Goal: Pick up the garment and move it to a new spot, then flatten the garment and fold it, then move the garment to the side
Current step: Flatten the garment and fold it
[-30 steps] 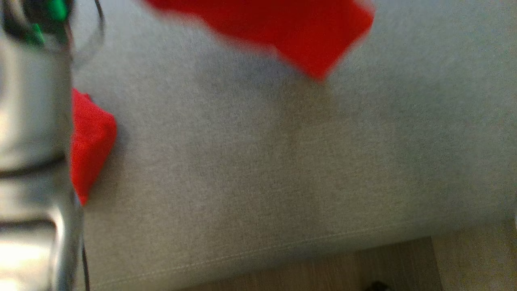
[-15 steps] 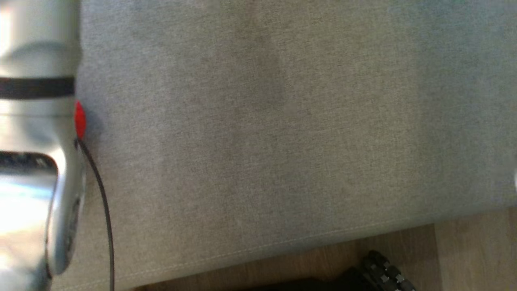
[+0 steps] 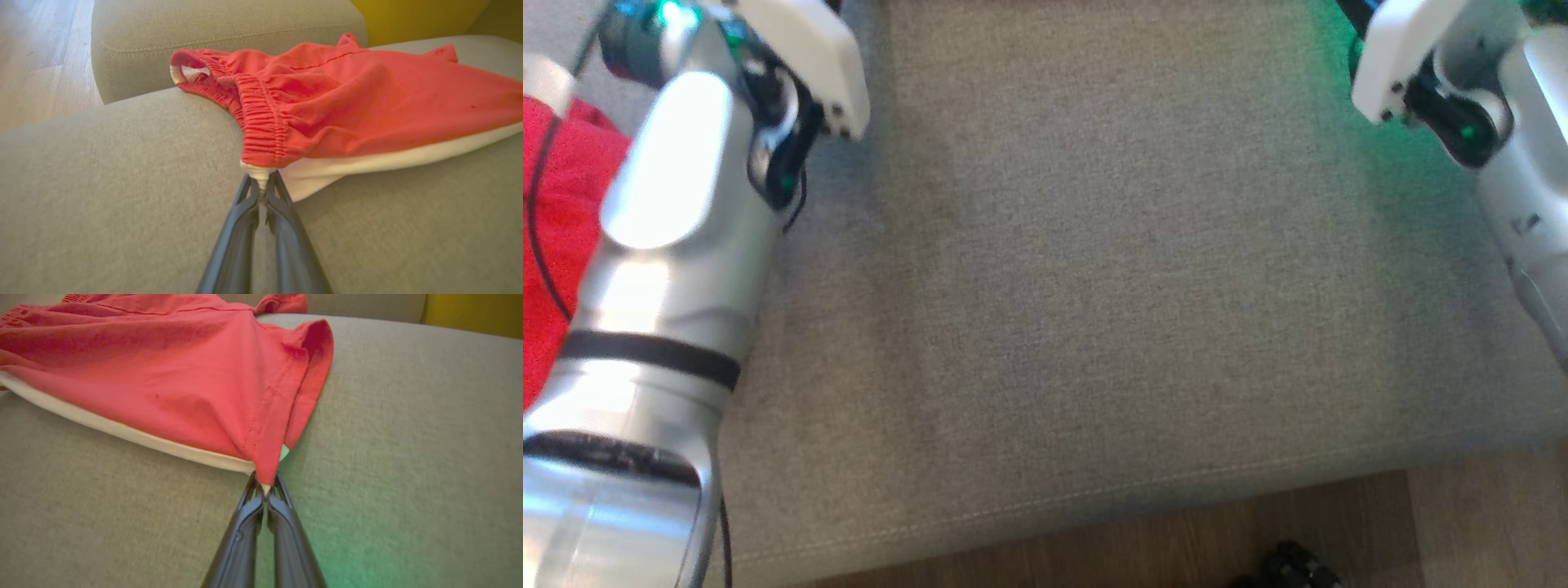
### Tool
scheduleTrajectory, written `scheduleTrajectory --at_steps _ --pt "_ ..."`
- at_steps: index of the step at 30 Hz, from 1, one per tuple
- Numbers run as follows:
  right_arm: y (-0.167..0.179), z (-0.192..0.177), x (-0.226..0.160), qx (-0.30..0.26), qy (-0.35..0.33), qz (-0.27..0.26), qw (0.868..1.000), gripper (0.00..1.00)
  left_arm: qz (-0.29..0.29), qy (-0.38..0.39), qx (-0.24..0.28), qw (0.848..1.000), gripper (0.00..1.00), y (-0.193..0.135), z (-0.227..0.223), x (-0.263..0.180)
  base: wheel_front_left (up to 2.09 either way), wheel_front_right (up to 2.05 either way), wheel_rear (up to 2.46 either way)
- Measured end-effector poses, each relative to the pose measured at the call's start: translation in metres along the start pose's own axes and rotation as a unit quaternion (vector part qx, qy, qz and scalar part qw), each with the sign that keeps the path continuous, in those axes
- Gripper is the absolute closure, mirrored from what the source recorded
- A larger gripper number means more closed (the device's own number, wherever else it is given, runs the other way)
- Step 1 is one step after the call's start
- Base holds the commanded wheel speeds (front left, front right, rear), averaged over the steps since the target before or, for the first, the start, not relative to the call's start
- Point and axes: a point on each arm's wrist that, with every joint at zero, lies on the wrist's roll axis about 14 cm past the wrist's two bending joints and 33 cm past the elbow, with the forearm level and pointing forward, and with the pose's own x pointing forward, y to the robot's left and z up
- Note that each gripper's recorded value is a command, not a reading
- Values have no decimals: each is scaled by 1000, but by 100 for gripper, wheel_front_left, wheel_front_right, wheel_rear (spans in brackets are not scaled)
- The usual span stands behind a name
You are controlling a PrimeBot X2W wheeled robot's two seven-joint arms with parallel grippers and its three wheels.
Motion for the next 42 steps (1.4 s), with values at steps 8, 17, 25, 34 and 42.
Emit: scheduleTrajectory --at_steps 8,17,25,34,42 --pt "-13 0 -28 3 32 -3 999 100 -9 25 50 998 100 -6 -15 -32 0 0 0" --pt "-9 -21 -57 7 84 7 996 100 -21 49 89 995 100 -14 -27 -62 0 0 0" --pt "-12 -31 -84 4 123 6 992 100 -34 56 109 992 100 -28 -34 -87 0 0 0" --pt "-8 -69 -128 30 197 19 980 100 -60 84 91 991 100 -55 -59 -128 0 0 0" --pt "-7 -98 -174 26 262 30 964 100 -91 111 62 988 100 -82 -81 -175 0 0 0"
